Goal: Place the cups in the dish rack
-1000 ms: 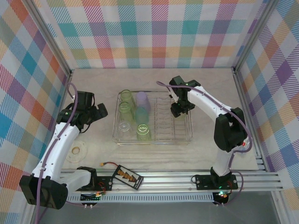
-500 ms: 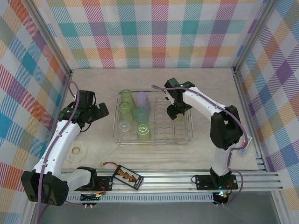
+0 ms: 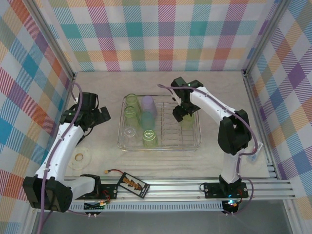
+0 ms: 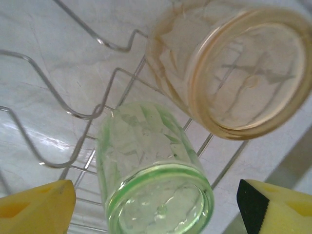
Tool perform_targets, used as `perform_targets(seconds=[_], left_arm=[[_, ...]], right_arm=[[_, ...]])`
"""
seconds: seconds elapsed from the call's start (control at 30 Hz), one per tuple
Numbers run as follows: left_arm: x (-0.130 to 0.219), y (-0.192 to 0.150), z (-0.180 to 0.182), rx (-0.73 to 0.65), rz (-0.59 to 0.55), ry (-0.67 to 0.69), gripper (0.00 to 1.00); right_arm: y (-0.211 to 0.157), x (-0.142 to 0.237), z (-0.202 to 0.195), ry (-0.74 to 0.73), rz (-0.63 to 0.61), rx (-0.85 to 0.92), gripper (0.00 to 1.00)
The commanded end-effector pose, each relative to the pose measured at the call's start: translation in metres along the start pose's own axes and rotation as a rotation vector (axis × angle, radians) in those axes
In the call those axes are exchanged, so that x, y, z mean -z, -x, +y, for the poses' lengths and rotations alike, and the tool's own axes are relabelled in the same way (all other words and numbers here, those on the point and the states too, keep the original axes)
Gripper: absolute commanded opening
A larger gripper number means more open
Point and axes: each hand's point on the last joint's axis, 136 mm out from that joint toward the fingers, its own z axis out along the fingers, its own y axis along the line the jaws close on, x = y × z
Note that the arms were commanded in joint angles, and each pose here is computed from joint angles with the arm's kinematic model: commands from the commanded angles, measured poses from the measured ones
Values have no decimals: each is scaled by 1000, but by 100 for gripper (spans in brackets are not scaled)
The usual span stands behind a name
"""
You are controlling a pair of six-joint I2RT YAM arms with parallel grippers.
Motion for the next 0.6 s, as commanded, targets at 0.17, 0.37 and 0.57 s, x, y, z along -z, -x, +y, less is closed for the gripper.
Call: perform_targets(seconds=[0.17, 0.37, 0.57], left_arm=[[-17, 20, 45, -25, 102, 164, 95], [-44, 46, 81, 66, 179, 192, 91], [-84, 61, 99, 213, 289, 105, 82]], right_arm=[[6, 112, 6, 161, -280, -213, 86], [6, 147, 25, 336, -458, -249, 86], [1, 156, 36, 420, -514, -265, 85]])
